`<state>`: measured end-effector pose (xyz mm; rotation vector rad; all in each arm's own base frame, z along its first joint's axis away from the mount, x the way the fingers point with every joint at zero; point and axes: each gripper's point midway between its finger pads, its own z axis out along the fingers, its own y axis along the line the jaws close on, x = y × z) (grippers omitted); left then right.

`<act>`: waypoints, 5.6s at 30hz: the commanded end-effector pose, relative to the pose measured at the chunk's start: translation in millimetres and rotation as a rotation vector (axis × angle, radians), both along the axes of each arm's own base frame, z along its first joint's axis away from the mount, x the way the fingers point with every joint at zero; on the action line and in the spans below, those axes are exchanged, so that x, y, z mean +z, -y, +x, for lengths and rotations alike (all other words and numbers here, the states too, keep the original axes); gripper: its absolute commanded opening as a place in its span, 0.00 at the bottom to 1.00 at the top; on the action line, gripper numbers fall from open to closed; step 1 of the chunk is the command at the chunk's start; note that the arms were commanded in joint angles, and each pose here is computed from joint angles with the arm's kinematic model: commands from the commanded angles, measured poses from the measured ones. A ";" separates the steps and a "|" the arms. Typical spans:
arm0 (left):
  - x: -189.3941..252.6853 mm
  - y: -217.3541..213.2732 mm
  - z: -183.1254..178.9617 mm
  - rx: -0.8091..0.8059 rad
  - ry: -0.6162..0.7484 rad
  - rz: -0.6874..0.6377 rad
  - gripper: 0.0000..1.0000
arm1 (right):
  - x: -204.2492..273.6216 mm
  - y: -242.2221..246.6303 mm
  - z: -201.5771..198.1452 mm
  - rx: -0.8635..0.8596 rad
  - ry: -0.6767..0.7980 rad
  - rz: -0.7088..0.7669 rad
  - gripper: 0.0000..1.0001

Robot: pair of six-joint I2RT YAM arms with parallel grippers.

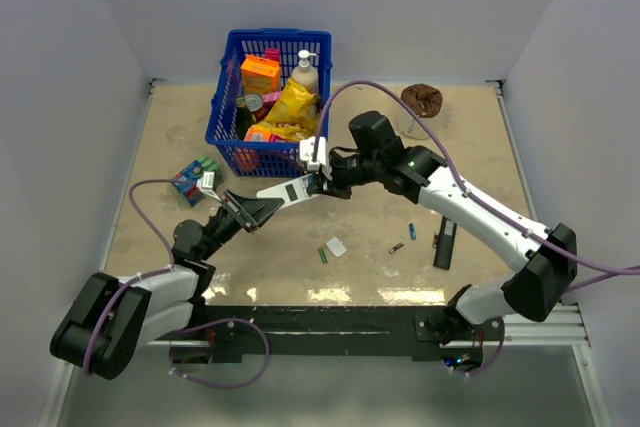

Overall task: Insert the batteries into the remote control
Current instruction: Load the battery into the remote control.

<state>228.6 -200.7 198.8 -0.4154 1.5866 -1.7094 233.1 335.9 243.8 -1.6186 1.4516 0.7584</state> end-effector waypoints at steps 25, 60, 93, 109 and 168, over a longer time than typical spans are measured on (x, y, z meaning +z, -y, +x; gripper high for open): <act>29.5 -11.0 -64.2 -0.034 0.463 0.022 0.00 | 23.7 19.3 20.4 -1.123 -0.621 0.141 0.40; 40.6 -11.7 -74.4 -0.052 0.513 -0.002 0.00 | -29.2 12.7 31.2 -1.243 -0.657 0.088 0.30; 45.3 -11.1 -69.4 -0.045 0.514 -0.011 0.00 | -33.2 -10.3 17.2 -1.080 -0.595 0.016 0.00; 62.3 -14.0 -67.0 -0.011 0.578 -0.032 0.00 | -78.2 -0.4 -10.8 -1.127 -0.743 -0.039 0.00; 72.8 -9.0 -89.1 -0.087 0.693 -0.016 0.00 | 38.9 27.5 -1.6 -0.578 -0.762 0.332 0.92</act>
